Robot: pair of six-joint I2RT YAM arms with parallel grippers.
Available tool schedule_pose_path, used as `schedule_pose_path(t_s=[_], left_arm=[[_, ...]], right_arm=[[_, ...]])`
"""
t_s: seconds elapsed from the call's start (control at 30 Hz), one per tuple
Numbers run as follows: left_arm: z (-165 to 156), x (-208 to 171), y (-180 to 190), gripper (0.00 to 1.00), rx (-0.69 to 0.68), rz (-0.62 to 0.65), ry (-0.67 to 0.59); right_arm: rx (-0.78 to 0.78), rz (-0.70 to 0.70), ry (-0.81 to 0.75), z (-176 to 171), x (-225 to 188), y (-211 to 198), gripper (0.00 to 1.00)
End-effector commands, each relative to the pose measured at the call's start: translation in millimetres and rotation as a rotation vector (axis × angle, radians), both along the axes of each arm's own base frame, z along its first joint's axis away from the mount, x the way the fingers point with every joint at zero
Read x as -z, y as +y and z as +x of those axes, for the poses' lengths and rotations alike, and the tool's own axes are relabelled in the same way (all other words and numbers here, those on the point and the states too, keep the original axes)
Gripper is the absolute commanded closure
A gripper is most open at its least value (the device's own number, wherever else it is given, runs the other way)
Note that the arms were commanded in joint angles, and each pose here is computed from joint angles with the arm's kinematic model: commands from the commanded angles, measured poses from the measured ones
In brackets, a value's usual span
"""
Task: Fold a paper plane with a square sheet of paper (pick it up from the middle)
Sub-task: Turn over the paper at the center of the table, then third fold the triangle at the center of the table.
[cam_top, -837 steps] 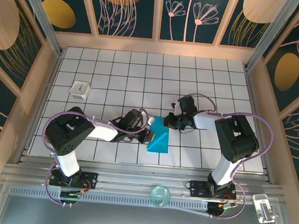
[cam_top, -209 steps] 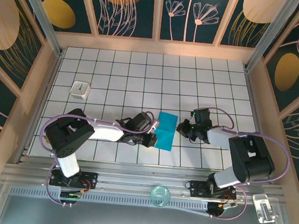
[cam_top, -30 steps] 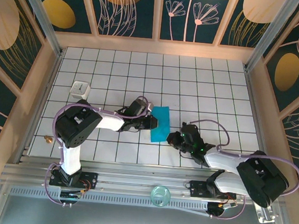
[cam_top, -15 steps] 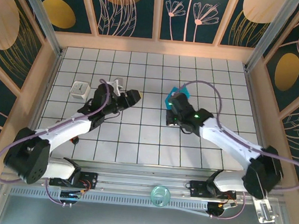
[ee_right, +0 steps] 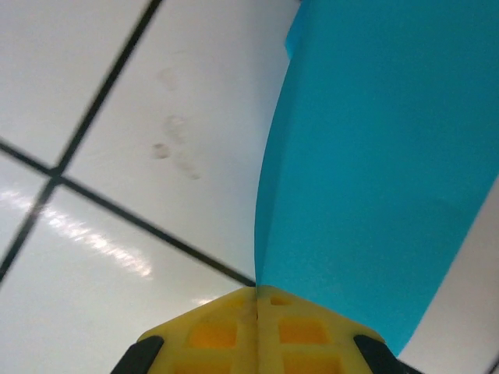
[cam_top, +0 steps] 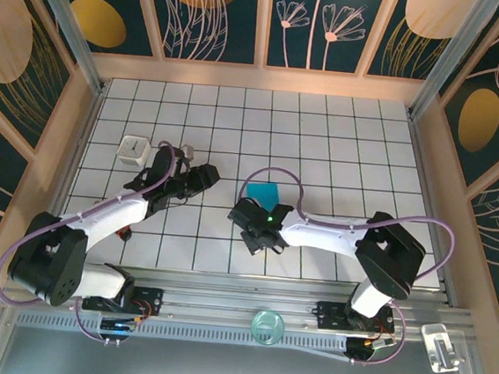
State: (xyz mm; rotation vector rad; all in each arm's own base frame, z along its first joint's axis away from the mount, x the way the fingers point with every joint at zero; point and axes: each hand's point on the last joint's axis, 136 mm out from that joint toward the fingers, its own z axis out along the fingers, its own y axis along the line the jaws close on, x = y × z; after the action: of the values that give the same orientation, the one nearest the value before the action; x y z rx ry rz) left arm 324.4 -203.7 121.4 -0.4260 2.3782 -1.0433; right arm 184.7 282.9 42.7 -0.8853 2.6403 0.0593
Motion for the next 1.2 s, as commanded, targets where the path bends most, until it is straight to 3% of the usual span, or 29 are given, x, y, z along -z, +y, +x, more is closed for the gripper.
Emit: schedule_pose_path(t_s=[0.0, 0.17, 0.4, 0.5, 0.8, 1.17], left_arm=[[-3, -10, -23, 0.5, 0.104, -0.067, 0.008], [-1, -10, -57, 0.58, 0.197, -0.193, 0.043], [9, 6, -104, 0.7, 0.322, -0.191, 0.088], [8, 34, -117, 0.73, 0.357, -0.161, 0.146], [6, 91, -107, 0.8, 0.415, 0.035, 0.231], [0, 122, -102, 0.82, 0.49, 0.13, 0.269]], right_arm=[[-0.061, 0.159, 0.033, -9, -10, 25, 1.0], [-0.064, 0.2, 0.049, -11, -7, 28, 1.0], [-0.041, 0.216, 0.057, -11, -2, 25, 1.0], [-0.035, 0.22, 0.057, -11, 0, 25, 0.99], [-0.034, 0.255, 0.053, -4, -5, 26, 0.97], [-0.06, 0.358, 0.077, 9, -14, 30, 0.92]])
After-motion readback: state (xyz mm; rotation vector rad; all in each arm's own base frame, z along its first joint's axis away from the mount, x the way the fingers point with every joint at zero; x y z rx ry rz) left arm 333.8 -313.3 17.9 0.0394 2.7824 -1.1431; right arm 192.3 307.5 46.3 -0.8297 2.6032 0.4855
